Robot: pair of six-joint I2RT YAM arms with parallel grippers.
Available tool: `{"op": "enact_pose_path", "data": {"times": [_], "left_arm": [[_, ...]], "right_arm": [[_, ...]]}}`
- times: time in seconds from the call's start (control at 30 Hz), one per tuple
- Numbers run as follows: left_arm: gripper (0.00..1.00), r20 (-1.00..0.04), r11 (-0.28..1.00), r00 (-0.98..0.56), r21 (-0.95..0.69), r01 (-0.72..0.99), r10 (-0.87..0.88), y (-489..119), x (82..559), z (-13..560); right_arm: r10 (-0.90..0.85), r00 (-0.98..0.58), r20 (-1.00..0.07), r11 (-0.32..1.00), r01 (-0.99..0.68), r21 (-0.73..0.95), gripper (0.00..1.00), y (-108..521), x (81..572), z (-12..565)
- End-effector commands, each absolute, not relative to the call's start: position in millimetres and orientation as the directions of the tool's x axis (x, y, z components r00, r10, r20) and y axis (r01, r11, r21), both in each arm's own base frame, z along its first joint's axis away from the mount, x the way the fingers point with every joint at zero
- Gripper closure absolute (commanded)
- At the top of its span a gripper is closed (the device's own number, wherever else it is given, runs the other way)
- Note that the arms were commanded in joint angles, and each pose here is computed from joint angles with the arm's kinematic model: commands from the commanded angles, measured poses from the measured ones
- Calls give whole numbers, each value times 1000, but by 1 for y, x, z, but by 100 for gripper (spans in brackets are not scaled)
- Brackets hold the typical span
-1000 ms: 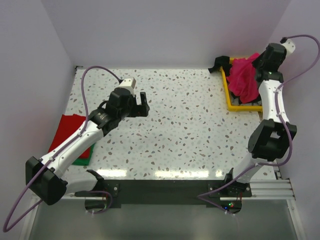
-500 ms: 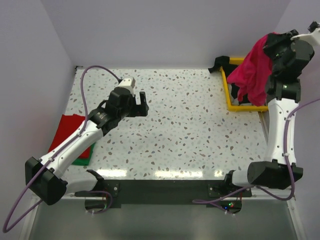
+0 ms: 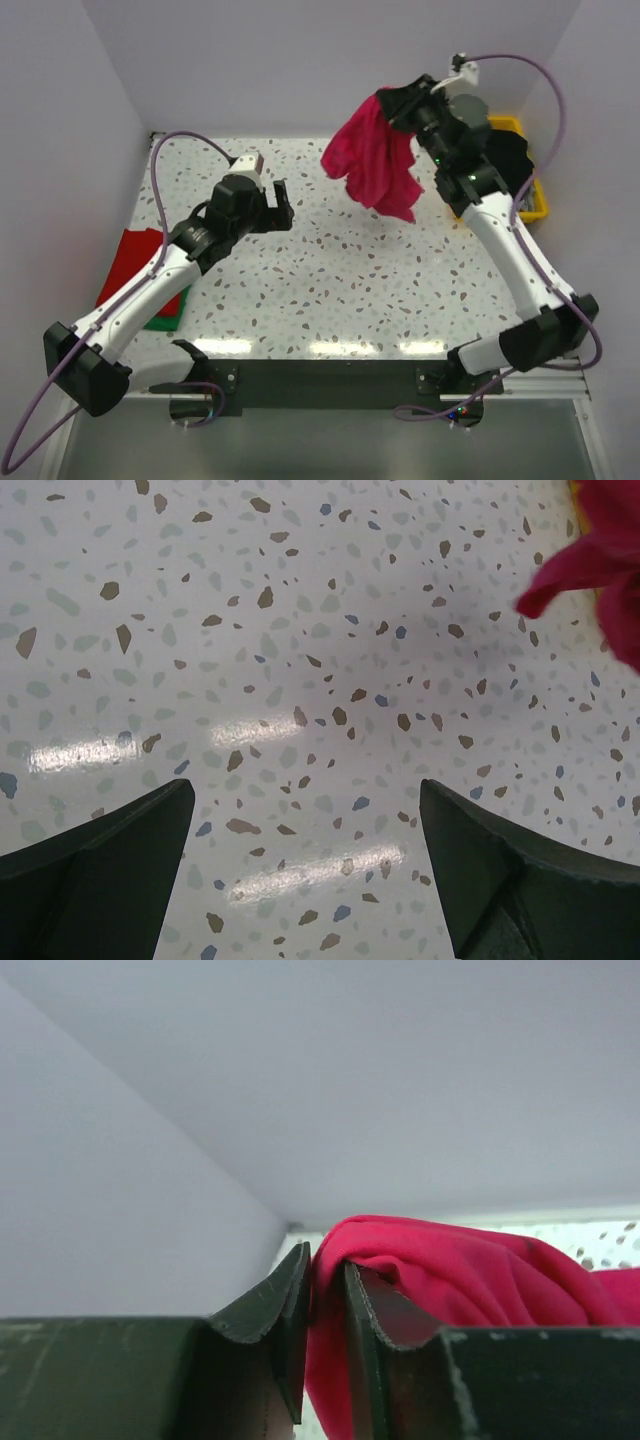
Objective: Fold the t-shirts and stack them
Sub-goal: Move the tshirt to the center of the board, then flatten the tshirt out
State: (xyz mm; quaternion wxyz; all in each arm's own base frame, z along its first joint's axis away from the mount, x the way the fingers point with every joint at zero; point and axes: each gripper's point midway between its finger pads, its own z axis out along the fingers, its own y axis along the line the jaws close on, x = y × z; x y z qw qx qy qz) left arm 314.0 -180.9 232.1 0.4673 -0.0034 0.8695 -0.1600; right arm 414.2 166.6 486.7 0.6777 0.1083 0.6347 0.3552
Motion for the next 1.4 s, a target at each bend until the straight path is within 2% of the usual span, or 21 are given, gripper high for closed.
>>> {"op": "enact_pose_path", "data": {"times": [0.0, 0.1, 0.13, 0.3, 0.53, 0.63, 0.73, 0.83, 1.0, 1.3, 1.37], "left_arm": [[0, -817, 942, -539, -314, 117, -205, -181, 321, 244], [0, -799, 942, -564, -318, 107, -206, -184, 322, 232], [0, -796, 941, -568, -321, 105, -208, -184, 322, 228], [0, -758, 940, -610, -336, 63, -231, -187, 322, 195], [1, -707, 937, -661, -348, 15, -252, -201, 338, 152], [3, -691, 941, -665, -334, -54, -284, -200, 357, 137], [10, -658, 923, -662, -357, -144, -358, -189, 377, 120], [16, -613, 895, -665, -393, -211, -427, -179, 391, 98], [18, -600, 866, -637, -433, -249, -483, -173, 413, 76], [33, -571, 862, -661, -439, -254, -487, -180, 426, 51], [42, -567, 863, -663, -429, -268, -488, -178, 425, 45]], "right_arm": [[562, -228, -795, 723, -330, 606, 75, 220, 454, 418], [472, -422, -774, 739, -290, 609, 59, 247, 478, 355], [454, -444, -773, 744, -288, 603, 53, 250, 480, 346], [420, -505, -754, 800, -186, 571, 39, 237, 475, 278], [373, -585, -720, 851, -94, 517, 40, 216, 443, 195], [369, -637, -677, 837, -89, 540, 46, 220, 429, 163], [358, -687, -633, 829, -78, 553, 51, 222, 416, 137], [354, -708, -611, 823, -74, 563, 53, 224, 407, 126], [358, -715, -600, 815, -74, 574, 54, 226, 402, 116], [358, -725, -589, 816, -65, 575, 56, 227, 403, 106], [357, -726, -587, 816, -63, 574, 56, 227, 403, 104]]}}
